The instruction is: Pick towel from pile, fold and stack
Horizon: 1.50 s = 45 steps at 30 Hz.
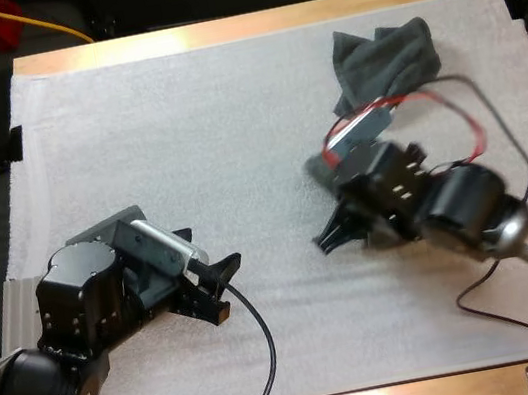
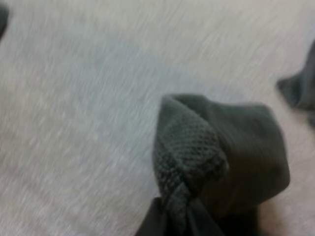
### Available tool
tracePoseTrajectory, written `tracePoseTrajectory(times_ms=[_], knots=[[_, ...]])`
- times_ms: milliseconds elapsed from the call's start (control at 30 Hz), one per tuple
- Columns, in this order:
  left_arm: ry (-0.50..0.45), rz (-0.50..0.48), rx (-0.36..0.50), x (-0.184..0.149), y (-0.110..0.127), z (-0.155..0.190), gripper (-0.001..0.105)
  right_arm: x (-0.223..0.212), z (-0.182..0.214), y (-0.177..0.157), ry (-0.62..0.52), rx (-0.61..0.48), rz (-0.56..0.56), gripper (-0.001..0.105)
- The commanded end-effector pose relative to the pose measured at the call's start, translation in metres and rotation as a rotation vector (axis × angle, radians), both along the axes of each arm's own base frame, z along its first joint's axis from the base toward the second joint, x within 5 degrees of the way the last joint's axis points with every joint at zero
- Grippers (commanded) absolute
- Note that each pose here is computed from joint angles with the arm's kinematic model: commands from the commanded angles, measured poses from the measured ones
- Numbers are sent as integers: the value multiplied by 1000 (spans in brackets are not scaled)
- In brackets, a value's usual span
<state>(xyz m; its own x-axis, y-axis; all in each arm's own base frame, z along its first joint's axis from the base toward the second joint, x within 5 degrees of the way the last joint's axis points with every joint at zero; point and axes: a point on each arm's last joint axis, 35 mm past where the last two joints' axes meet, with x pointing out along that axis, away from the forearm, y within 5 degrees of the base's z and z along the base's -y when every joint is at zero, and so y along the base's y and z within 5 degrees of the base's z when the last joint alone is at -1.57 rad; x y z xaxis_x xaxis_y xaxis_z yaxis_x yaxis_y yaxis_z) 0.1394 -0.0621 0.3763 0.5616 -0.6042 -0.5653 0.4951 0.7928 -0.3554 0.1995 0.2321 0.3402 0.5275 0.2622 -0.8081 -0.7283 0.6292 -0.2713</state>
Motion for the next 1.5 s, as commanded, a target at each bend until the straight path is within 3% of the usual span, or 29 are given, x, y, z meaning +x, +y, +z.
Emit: tracePoseTrajectory(times_ms=[0, 167, 400, 600, 700, 1000, 1133, 1267, 1300, 1367, 1467], knots=[[-3, -2, 0, 0, -1, 2, 68, -4, -9, 4, 40, -12, 11, 1], [-3, -2, 0, 0, -1, 2, 68, -13, -50, 18, 121, -23, 35, 1], [-3, -2, 0, 0, -1, 2, 68, -21, -93, 34, 233, 92, 84, 1], [-3, -2, 0, 0, -1, 2, 68, -37, -107, 64, 306, 185, 218, 1], [-4, -5, 0, 0, -1, 2, 68, -50, -115, 76, 326, 182, 273, 1], [-10, 20, 9, 1, 3, 1, 68, -54, -129, 79, 371, 156, 263, 3], [-17, 14, 15, 1, 3, 1, 68, -53, -129, 76, 343, 126, 232, 26], [-21, 26, 26, 2, 3, 1, 68, -54, -124, 73, 330, 112, 224, 75], [-24, 37, 35, 2, 4, 1, 68, -55, -122, 72, 329, 110, 229, 82], [-28, 55, 48, 2, 4, 1, 68, -57, -118, 68, 332, 100, 231, 86], [-31, 65, 57, 3, 5, 1, 68, -60, -106, 58, 317, 78, 217, 81]])
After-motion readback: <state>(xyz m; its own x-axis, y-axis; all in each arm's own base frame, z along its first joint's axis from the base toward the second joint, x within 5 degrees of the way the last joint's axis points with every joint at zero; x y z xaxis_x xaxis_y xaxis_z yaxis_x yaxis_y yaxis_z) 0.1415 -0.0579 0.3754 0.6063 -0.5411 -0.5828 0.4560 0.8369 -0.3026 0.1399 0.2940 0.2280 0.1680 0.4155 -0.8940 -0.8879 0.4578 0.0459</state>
